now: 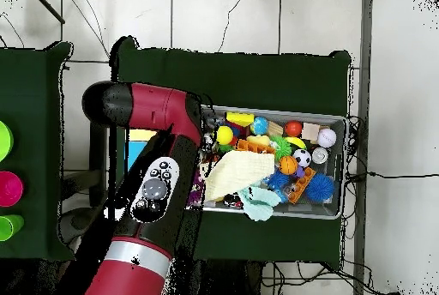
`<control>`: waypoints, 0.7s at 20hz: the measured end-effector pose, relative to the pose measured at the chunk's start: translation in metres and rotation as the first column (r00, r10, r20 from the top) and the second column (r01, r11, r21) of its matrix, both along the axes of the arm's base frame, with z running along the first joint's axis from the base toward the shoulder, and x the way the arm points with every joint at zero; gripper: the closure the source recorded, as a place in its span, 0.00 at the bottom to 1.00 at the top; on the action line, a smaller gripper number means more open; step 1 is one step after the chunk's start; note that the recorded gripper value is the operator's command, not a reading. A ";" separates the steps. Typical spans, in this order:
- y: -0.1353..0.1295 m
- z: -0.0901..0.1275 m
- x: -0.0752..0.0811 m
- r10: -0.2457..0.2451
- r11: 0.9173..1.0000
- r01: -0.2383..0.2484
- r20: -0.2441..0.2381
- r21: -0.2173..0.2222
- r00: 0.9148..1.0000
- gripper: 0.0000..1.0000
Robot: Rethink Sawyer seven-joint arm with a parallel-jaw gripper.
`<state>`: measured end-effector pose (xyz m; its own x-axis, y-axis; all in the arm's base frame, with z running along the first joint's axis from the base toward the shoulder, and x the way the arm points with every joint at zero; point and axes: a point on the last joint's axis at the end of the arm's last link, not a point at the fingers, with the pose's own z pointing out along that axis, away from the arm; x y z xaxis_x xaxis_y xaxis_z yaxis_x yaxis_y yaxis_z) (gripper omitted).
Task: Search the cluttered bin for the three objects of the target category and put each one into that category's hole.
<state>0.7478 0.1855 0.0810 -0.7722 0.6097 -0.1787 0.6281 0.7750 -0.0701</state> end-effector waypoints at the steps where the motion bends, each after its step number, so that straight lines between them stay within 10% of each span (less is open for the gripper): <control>1: 0.000 0.000 0.000 0.000 1.000 0.000 0.000 0.000 1.000 1.00; 14: 0.009 0.004 -0.001 0.006 1.000 -0.006 0.003 0.016 1.000 1.00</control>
